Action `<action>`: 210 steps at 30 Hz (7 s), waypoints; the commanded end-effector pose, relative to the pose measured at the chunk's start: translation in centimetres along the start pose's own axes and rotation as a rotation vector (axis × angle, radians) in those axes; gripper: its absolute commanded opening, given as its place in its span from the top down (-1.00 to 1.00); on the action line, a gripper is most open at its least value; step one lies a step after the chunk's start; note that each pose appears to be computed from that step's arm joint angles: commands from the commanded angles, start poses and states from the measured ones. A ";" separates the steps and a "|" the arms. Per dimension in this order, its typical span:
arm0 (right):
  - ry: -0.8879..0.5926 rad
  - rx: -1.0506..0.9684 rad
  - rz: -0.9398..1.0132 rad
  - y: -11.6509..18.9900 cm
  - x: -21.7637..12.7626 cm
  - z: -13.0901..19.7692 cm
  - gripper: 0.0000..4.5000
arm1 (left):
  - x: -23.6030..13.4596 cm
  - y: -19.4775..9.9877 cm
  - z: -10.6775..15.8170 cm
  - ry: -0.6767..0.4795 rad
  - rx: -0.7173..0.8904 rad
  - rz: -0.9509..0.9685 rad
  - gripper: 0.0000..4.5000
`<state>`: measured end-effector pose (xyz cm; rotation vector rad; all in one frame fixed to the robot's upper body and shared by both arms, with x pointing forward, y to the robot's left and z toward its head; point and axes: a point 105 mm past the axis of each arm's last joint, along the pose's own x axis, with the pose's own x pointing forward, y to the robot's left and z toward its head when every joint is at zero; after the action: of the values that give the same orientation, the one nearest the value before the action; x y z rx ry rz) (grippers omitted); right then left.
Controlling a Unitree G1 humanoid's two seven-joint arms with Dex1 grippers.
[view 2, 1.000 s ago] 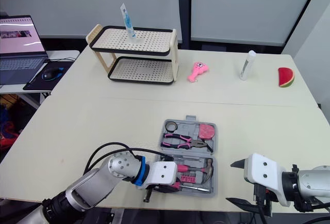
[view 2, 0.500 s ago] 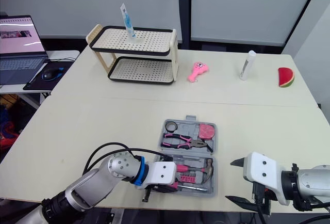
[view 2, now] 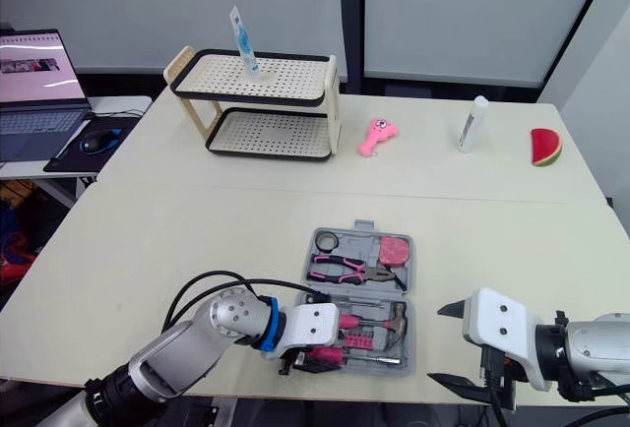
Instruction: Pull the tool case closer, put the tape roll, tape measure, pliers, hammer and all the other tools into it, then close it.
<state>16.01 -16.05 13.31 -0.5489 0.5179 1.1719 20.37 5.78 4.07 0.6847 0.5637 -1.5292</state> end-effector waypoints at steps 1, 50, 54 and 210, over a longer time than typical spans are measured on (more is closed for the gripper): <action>-0.004 -0.038 -0.004 0.2 -0.1 0.6 -1.00 | -0.8 -0.2 1.5 -0.081 -0.003 0.002 -0.57; -0.099 -0.051 -0.022 -0.3 0.3 2.4 -1.00 | -4.1 1.2 -0.2 -0.272 -0.003 -0.017 0.99; -0.092 -0.048 -0.088 -1.5 0.3 1.9 -1.00 | -8.3 1.6 0.3 -0.348 -0.055 0.057 0.99; 0.004 -0.008 -0.285 -6.4 4.7 -4.5 0.99 | -8.8 0.3 -4.3 -0.296 0.024 0.085 1.00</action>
<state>23.05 -17.94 6.28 -0.6212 0.4816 0.9188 22.67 16.37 5.87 0.4869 0.3435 -1.4155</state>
